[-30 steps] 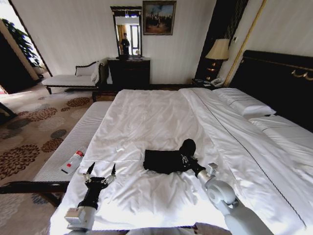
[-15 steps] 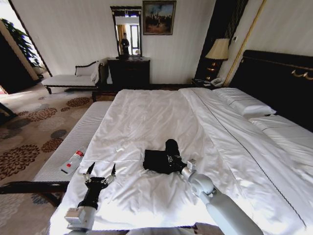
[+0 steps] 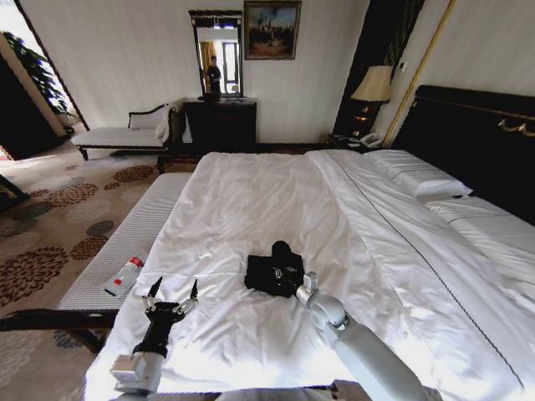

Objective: Fold the clothes on the bed.

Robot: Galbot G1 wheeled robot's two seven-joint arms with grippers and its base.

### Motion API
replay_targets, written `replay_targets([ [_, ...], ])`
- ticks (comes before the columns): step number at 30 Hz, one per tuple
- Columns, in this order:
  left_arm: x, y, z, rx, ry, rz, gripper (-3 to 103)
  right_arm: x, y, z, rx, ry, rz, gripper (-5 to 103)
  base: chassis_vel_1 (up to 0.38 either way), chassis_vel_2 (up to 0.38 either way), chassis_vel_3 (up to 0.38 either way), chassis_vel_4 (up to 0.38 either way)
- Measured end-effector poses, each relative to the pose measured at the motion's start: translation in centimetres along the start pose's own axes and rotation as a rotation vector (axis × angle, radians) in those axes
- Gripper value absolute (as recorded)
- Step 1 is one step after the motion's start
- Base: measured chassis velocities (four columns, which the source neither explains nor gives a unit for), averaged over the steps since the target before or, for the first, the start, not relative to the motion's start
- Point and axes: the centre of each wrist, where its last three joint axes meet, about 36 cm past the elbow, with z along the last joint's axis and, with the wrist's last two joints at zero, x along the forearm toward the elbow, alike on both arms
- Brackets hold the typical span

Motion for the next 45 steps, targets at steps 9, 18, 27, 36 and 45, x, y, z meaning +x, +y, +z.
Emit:
replay_targets([
  [9, 0.0, 0.0, 0.0, 0.0, 0.0, 0.0, 100, 1.7, -0.5, 0.0, 0.057, -0.026, -0.026, 3, 0.0, 0.0, 0.0, 0.0],
  [18, 0.0, 0.0, 0.0, 0.0, 0.0, 0.0, 100, 2.3, 0.0, 0.4, 0.114, -0.017, -0.067, 3, 0.0, 0.0, 0.0, 0.0],
  [27, 0.0, 0.0, 0.0, 0.0, 0.0, 0.0, 100, 1.7, 0.3, 1.5, 0.132, -0.01, -0.052, 3, 0.0, 0.0, 0.0, 0.0],
  [36, 0.0, 0.0, 0.0, 0.0, 0.0, 0.0, 100, 2.3, 0.9, -0.1, 0.126, -0.044, -0.061, 30, 0.0, 0.0, 0.0, 0.0],
  [45, 0.0, 0.0, 0.0, 0.0, 0.0, 0.0, 100, 3.8, 3.2, -1.9, 0.083, -0.1, -0.114, 62, 0.0, 0.0, 0.0, 0.0],
])
